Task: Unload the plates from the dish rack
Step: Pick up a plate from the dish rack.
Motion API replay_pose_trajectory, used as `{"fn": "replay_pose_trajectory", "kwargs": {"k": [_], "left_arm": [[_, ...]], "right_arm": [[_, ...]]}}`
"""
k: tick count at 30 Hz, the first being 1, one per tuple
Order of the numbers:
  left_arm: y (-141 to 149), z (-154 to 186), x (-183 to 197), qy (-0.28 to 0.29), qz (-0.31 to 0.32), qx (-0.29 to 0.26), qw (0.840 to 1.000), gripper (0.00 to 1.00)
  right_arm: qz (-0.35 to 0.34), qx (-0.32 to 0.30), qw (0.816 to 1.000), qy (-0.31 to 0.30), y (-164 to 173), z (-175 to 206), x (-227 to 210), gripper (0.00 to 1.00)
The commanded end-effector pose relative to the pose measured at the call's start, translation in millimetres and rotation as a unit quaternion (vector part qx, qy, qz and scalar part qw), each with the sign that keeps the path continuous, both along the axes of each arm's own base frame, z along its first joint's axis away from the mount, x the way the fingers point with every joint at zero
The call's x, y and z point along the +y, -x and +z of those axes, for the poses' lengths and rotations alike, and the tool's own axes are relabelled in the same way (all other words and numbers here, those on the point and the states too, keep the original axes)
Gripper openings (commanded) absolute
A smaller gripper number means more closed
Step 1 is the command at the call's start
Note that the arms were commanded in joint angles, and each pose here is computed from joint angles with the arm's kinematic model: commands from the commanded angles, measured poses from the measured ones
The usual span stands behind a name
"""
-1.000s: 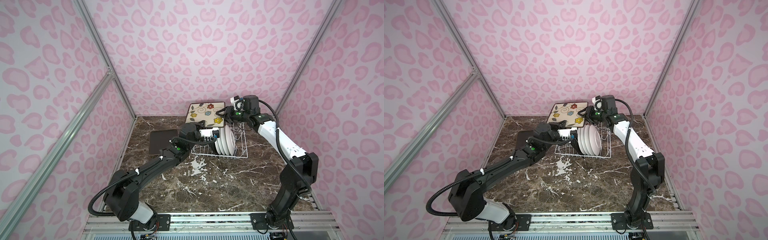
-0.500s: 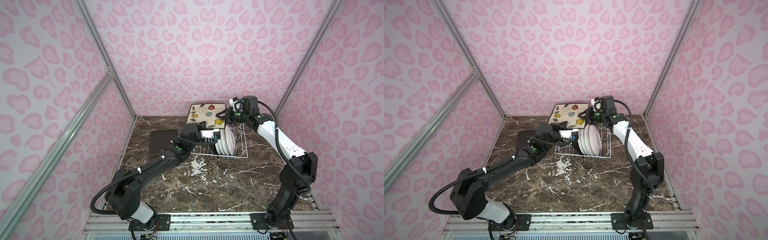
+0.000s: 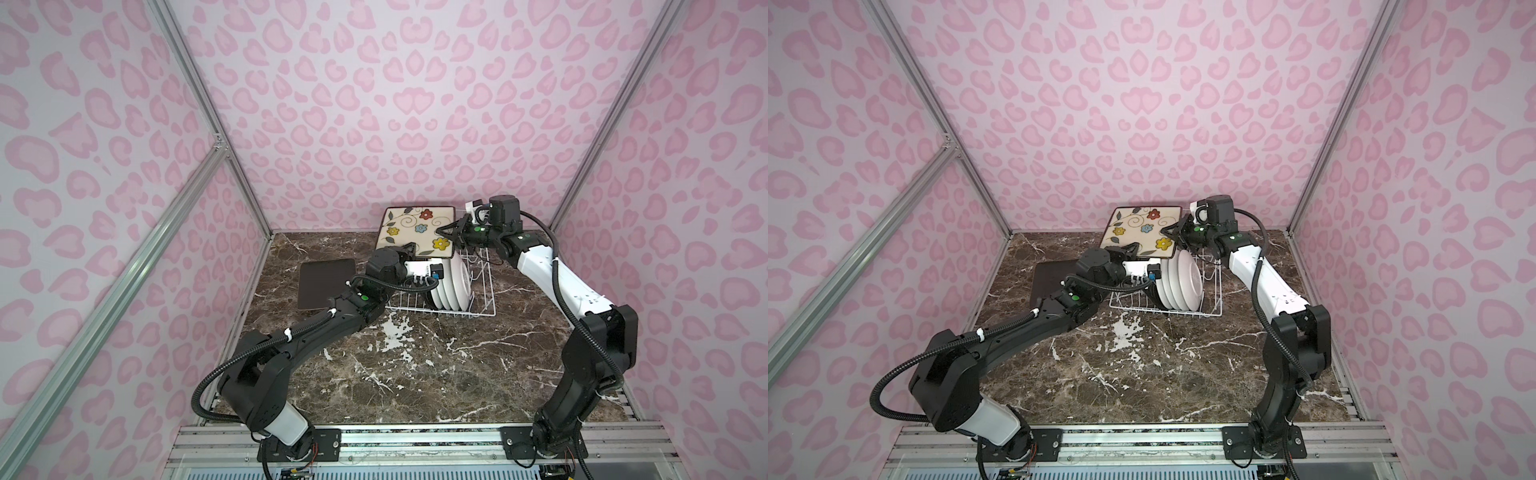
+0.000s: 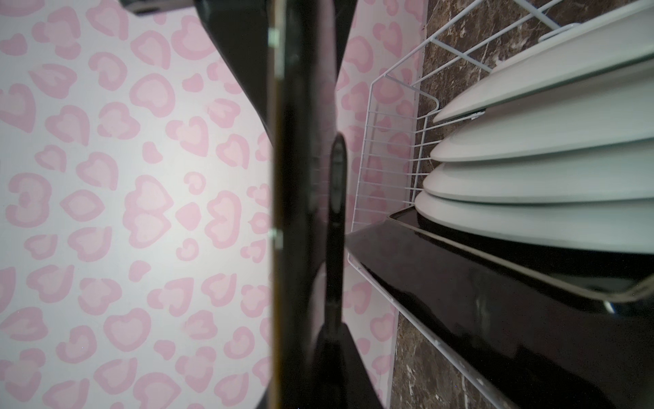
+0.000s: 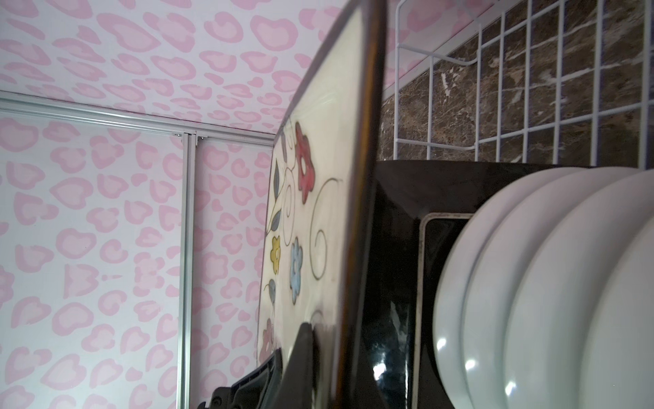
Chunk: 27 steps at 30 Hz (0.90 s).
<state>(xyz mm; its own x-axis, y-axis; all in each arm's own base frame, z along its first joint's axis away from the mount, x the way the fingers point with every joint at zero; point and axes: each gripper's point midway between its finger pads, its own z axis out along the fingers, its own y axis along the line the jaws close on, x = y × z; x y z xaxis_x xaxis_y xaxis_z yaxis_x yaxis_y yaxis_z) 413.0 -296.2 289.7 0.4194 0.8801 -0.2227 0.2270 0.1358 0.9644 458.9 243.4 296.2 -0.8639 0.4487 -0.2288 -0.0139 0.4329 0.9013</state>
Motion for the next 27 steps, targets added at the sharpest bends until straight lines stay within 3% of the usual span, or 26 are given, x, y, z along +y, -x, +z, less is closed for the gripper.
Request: {"fn": "replay_pose_trajectory", "kwargs": {"k": [1,13,20,25,27], "left_arm": [[-7.1,50.8,2.6,0.058,0.017,-0.076,0.995,0.23],[-6.0,47.0,3.3,0.061,0.016,-0.071,0.996,0.69],[-0.3,42.1,4.0,0.064,0.009,-0.05,0.997,0.82],[8.6,43.6,6.5,0.083,0.0,-0.025,0.996,0.98],[12.4,46.2,7.6,0.096,-0.003,-0.016,0.995,0.98]], "right_arm": [[0.035,-0.081,0.996,-0.013,1.3,26.1,6.9,0.0],[-0.006,-0.11,0.992,-0.053,-5.2,49.1,-8.8,0.0],[-0.043,-0.123,0.988,-0.083,-11.4,56.5,-23.7,0.0],[-0.06,-0.134,0.985,-0.092,-15.2,63.6,-30.7,0.0],[-0.064,-0.137,0.984,-0.094,-16.4,65.9,-32.6,0.0]]}}
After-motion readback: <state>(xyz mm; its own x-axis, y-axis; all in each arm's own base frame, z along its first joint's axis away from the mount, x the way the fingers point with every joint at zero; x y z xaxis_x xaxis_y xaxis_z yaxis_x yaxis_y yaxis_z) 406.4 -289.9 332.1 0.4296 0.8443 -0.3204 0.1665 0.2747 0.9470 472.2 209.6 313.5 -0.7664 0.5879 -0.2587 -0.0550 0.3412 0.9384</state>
